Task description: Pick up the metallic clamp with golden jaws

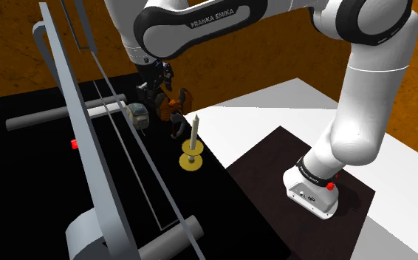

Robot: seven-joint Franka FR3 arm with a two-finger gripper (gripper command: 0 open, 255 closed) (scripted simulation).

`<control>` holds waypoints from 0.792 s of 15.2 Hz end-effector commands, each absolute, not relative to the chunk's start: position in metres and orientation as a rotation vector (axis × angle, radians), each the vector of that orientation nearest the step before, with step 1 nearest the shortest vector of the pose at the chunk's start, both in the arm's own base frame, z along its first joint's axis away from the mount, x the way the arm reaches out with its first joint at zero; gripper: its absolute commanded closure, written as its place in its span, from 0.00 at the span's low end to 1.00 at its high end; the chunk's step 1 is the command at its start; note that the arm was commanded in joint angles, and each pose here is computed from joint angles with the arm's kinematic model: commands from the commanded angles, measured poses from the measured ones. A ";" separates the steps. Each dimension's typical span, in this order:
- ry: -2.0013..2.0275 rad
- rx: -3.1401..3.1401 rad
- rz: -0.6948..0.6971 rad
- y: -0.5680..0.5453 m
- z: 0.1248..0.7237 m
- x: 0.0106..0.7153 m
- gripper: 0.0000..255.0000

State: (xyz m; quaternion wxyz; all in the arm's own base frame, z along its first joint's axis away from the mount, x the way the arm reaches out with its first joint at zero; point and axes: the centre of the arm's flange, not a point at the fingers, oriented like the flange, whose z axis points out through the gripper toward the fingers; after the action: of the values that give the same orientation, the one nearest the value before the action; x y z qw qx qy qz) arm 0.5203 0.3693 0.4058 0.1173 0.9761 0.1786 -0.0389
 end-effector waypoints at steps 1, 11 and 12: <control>0.523 2.856 -0.113 0.368 0.394 0.521 0.00; 0.523 2.856 -0.113 0.367 0.381 0.521 1.00; 0.523 2.856 -0.113 0.367 0.381 0.521 1.00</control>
State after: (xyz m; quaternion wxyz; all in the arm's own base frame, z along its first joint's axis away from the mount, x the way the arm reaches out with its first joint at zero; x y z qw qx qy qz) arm 0.5205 0.3688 0.3819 0.1163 0.9761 0.1796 -0.0375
